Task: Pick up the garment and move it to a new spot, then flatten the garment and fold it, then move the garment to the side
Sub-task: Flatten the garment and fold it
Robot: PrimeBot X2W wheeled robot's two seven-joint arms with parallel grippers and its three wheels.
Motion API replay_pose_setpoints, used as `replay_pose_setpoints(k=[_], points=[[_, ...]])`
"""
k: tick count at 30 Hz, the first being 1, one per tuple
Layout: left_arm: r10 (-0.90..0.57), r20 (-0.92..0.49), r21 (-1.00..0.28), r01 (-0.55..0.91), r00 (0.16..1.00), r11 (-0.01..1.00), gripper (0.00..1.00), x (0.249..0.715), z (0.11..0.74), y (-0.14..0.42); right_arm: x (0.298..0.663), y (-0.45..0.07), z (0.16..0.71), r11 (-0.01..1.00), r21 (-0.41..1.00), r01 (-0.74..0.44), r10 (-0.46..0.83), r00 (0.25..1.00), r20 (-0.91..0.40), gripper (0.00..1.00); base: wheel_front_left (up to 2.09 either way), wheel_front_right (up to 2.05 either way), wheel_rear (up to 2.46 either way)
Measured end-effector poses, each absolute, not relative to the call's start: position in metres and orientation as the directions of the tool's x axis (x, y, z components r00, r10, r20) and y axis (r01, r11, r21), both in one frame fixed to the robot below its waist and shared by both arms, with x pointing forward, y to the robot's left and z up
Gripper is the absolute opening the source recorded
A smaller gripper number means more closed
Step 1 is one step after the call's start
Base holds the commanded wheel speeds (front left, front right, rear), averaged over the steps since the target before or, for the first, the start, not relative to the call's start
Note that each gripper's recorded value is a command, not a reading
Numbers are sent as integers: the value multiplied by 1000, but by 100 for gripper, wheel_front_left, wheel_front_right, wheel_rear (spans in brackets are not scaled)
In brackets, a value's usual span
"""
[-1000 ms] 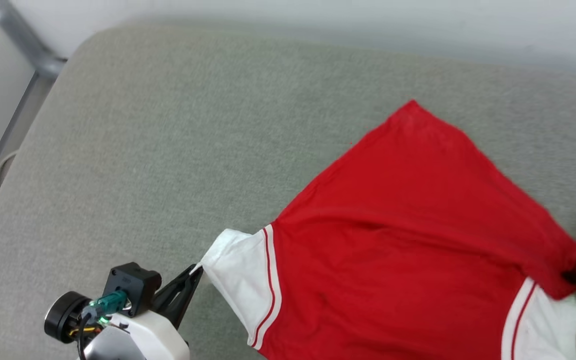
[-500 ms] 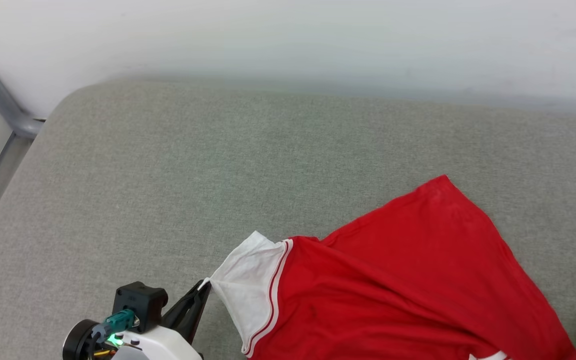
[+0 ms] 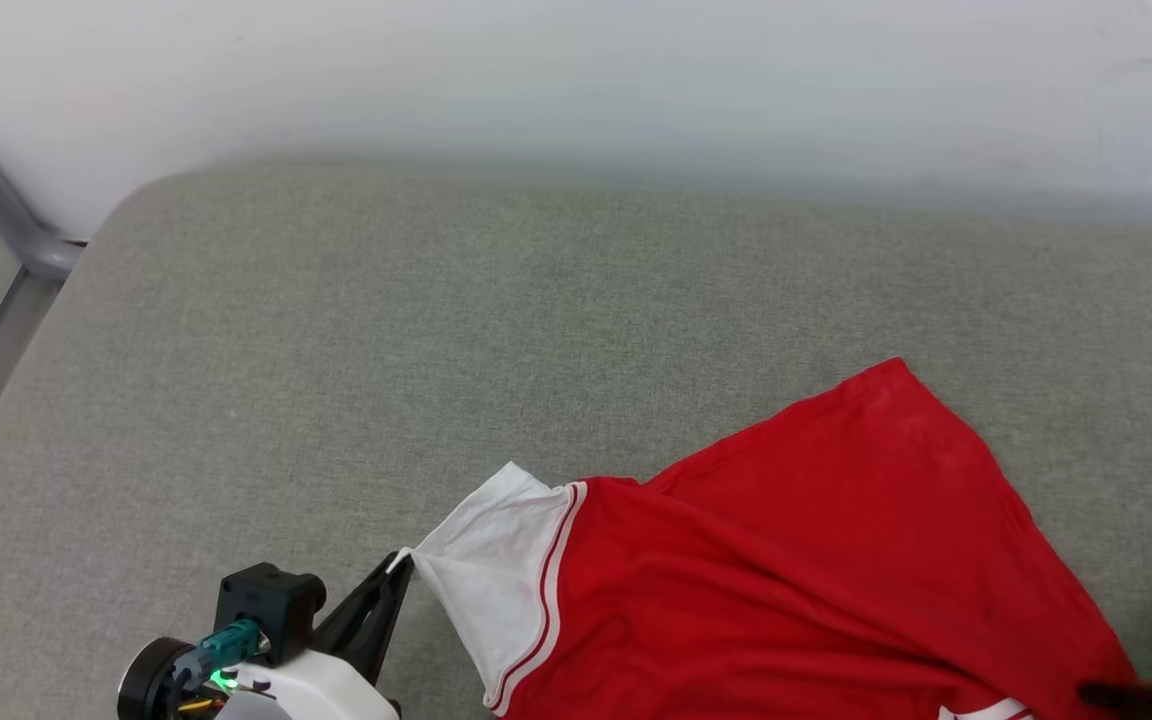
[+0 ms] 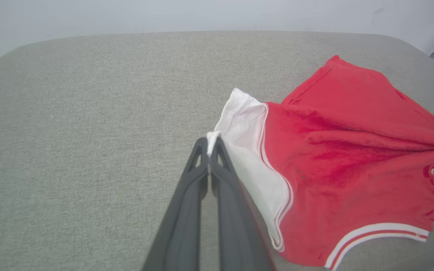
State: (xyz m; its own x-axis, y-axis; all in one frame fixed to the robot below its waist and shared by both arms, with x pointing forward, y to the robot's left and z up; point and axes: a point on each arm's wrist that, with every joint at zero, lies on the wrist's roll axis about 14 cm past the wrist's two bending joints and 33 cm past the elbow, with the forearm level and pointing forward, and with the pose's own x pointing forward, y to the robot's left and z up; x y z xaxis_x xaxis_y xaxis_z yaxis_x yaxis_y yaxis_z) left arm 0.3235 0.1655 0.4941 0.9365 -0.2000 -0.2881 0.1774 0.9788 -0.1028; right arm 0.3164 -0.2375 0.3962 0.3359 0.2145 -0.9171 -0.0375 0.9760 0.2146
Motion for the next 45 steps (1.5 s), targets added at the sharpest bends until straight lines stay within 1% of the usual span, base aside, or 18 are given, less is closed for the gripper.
replay_pose_setpoints(k=[3, 8, 10, 17, 19, 28, 32, 35, 42, 43, 44, 45], points=[[-196, -293, -99, 175, 936, 980, 0, 324, 493, 167, 341, -229, 415, 974, 201, -107, 227, 385, -895, 100, 0, 0, 0], [-195, -307, -87, 176, 931, 980, 0, 325, 489, 168, 381, -205, 443, 957, 199, -209, 274, 439, -856, 100, 0, 0, 0], [-194, -314, -87, 175, 929, 981, 0, 326, 487, 169, 396, -193, 450, 948, 200, -246, 295, 450, -843, 100, 0, 0, 0], [-178, -334, -87, 157, 926, 984, 0, 334, 478, 173, 442, -158, 447, 927, 164, -337, 305, 426, -852, 100, 0, 0, 0], [-171, -342, -88, 150, 924, 985, 0, 336, 475, 175, 454, -152, 440, 925, 153, -348, 296, 406, -865, 100, 0, 0, 0], [-103, -387, -83, 77, 916, 994, 0, 338, 457, 193, 506, -130, 406, 918, 108, -382, 256, 362, -896, 100, 0, 0, 0], [-83, -398, -77, 56, 913, 995, 0, 339, 453, 199, 516, -120, 386, 912, 110, -395, 252, 328, -910, 100, 0, 0, 0], [-69, -406, -76, 42, 911, 996, 0, 339, 450, 202, 524, -114, 377, 908, 104, -405, 248, 321, -914, 100, 0, 0, 0], [-46, -417, -70, 18, 908, 997, 0, 337, 445, 207, 524, -110, 356, 901, 93, -425, 229, 282, -931, 100, 0, 0, 0], [-45, -418, -70, 17, 907, 997, 0, 337, 444, 208, 523, -110, 355, 899, 92, -428, 227, 278, -933, 49, 0, 0, 0], [-44, -418, -69, 16, 907, 997, 0, 337, 444, 208, 523, -109, 354, 897, 91, -433, 228, 276, -934, 7, 0, 0, 0], [-44, -417, -69, 16, 908, 997, 0, 337, 444, 208, 523, -108, 353, 896, 90, -435, 229, 278, -933, 0, 0, 0, 0]])
